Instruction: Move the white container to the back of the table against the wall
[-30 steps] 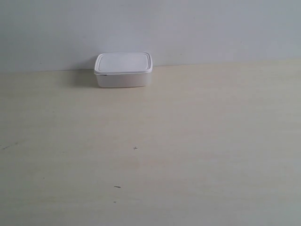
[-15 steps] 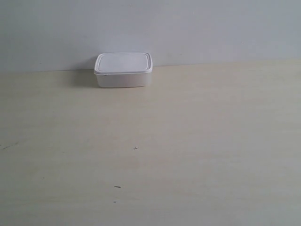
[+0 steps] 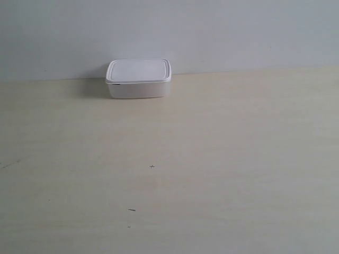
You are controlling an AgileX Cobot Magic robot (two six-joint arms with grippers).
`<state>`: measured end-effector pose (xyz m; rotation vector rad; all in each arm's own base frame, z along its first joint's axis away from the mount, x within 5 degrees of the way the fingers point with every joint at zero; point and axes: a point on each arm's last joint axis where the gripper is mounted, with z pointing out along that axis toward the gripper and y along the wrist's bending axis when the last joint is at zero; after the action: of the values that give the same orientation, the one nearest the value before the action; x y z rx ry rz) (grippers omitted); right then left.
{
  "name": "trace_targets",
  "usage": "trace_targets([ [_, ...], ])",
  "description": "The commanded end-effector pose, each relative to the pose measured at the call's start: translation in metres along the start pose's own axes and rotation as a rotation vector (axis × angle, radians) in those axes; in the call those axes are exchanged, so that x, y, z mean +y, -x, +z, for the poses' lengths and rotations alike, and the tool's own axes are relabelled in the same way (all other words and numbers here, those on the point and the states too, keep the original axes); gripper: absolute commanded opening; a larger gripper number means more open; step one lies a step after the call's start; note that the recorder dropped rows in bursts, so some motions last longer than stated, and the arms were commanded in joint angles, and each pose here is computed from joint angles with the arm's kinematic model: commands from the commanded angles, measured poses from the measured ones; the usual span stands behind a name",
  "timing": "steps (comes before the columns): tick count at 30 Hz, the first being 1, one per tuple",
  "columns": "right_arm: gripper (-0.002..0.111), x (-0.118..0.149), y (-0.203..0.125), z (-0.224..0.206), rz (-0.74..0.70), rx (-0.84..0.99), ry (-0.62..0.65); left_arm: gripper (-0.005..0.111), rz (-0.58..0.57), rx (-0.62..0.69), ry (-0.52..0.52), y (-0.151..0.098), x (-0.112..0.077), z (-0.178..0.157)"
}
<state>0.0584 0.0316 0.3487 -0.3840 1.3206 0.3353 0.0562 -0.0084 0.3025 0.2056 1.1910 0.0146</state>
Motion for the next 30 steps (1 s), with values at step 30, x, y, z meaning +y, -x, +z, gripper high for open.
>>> trace_targets([
  [30, 0.0, -0.004, -0.119, -0.04, -0.151, 0.199, -0.26, 0.0, -0.03, 0.147, 0.061, -0.07, -0.007, -0.022],
])
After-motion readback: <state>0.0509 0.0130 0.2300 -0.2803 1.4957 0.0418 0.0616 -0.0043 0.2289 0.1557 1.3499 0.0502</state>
